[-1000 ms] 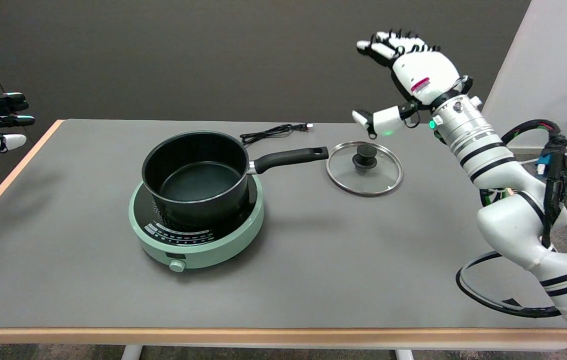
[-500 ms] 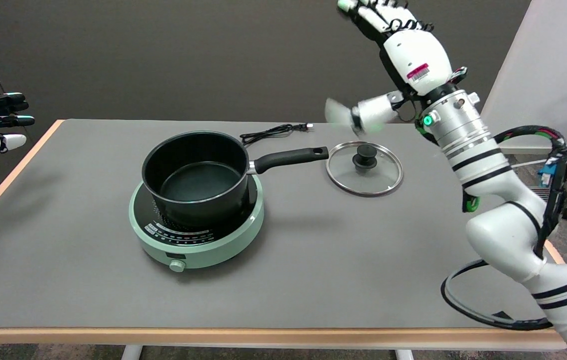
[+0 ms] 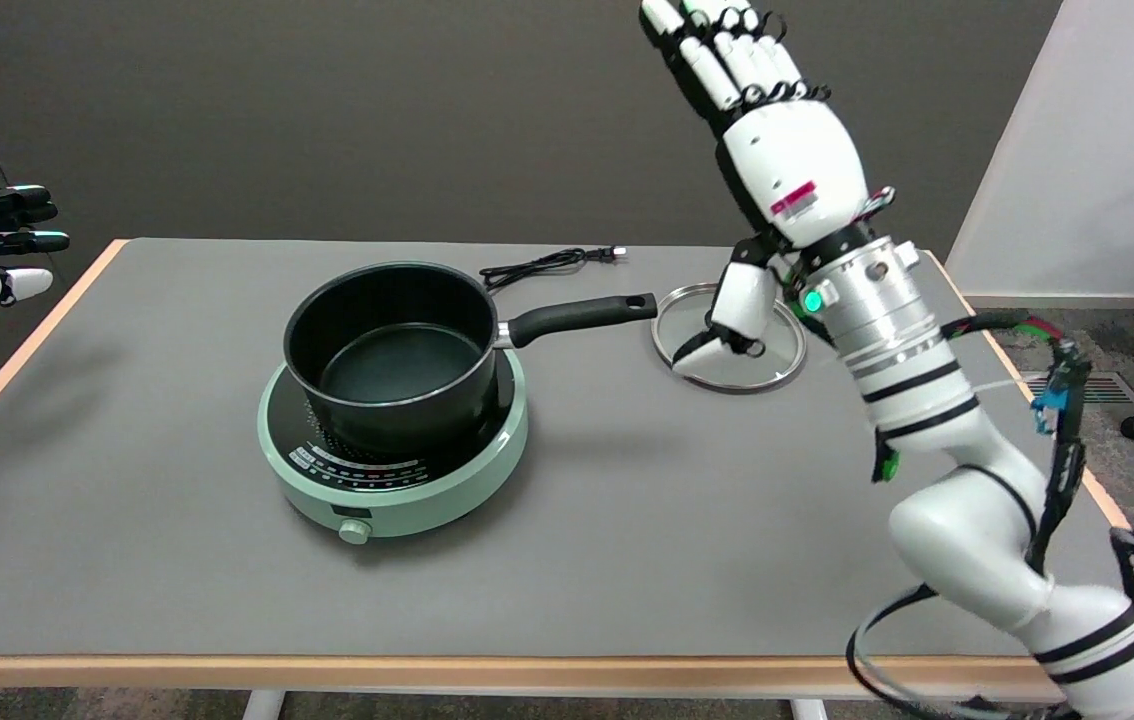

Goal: Pick up the soup pot.

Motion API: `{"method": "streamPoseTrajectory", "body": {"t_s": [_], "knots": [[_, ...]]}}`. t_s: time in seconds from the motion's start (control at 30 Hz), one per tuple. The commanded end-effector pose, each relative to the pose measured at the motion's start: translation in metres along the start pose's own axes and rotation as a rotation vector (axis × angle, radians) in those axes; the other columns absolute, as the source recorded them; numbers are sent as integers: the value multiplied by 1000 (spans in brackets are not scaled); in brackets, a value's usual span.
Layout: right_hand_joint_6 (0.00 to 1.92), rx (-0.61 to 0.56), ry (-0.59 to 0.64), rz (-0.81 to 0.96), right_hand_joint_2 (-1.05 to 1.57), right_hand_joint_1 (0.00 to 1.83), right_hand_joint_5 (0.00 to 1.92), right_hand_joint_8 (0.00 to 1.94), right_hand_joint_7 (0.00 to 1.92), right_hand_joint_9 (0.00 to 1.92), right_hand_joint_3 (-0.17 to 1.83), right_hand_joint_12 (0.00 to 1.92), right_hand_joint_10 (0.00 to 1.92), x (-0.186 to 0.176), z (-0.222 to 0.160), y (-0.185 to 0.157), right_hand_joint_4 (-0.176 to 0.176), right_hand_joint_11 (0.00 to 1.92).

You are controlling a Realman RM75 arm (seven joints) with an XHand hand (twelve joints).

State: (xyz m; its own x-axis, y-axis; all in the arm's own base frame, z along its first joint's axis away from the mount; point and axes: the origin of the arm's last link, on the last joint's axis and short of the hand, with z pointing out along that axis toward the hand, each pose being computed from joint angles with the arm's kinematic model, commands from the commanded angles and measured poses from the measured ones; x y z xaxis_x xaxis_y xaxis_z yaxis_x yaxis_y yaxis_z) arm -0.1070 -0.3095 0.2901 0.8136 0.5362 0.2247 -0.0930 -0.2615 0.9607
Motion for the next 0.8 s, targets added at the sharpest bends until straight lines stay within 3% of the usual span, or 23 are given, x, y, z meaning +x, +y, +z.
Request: {"method": "streamPoseTrajectory", "body": {"t_s": [0.03, 0.13, 0.2, 0.33, 0.5, 0.8], "knots": [[0, -47, -84, -93, -869, 1244, 0, 0, 0, 0, 792, 0, 0, -48, -37, -50, 141, 0], [0, -86, -156, -82, -873, 1258, 0, 0, 0, 0, 768, 0, 0, -70, -40, -54, 130, 0], [23, -112, -198, -88, -846, 1256, 23, 23, 23, 23, 774, 23, 23, -83, -42, -58, 168, 23], [43, -149, -246, -102, -823, 1295, 43, 43, 43, 43, 805, 43, 43, -100, -42, -68, 143, 43], [56, -169, -226, -96, -794, 1337, 56, 56, 56, 56, 791, 56, 56, -99, -34, -74, 114, 56], [61, -169, -180, -100, -774, 1359, 61, 61, 61, 61, 797, 61, 61, -89, -28, -70, 112, 61]]}}
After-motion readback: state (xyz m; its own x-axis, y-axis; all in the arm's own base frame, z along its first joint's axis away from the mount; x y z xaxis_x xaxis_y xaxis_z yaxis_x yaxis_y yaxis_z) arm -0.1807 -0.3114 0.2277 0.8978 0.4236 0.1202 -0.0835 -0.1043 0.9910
